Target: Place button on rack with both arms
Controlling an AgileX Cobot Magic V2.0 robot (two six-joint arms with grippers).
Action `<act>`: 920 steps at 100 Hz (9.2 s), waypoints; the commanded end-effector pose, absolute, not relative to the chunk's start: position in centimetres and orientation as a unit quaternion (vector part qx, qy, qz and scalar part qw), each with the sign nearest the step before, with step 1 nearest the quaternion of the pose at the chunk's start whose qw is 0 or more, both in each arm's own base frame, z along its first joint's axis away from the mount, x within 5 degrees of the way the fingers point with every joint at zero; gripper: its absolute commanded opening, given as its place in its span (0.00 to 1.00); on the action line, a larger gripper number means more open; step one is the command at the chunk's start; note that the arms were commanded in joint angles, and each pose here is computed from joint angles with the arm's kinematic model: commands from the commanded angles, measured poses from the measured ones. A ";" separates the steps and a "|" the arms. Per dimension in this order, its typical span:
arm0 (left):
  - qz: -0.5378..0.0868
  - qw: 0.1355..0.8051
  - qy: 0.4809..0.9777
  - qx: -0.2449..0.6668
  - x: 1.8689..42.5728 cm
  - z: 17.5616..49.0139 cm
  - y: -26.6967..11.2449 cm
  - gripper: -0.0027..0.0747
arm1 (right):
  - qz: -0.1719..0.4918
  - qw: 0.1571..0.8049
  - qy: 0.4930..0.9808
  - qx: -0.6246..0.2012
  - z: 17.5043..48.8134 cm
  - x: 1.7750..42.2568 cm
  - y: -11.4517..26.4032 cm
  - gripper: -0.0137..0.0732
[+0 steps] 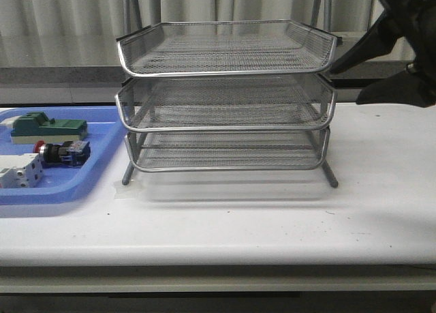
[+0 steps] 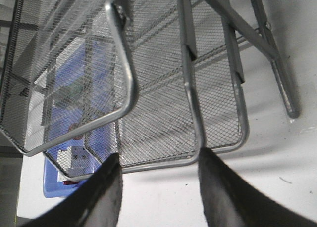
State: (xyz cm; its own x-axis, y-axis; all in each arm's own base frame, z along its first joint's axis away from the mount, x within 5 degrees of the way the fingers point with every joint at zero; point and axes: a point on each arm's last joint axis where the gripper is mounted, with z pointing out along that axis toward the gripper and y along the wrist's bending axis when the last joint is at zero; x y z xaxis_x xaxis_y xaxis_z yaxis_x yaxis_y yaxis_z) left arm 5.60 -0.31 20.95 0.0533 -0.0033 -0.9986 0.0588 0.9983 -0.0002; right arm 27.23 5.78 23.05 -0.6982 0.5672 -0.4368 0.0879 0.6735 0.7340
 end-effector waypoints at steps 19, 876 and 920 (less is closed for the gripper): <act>-0.033 0.745 0.666 0.019 5.5 20.3 -0.4 0.01 | 0.378 0.338 0.843 0.180 23.2 29.9 6.3 0.58; 0.091 0.340 0.910 0.219 34.7 34.2 -1.8 0.84 | 0.048 0.451 0.891 -0.029 35.1 6.1 1.0 0.08; 0.060 0.217 0.891 0.395 43.2 31.2 -3.9 0.84 | 0.048 0.451 0.891 -0.029 35.1 6.1 1.0 0.08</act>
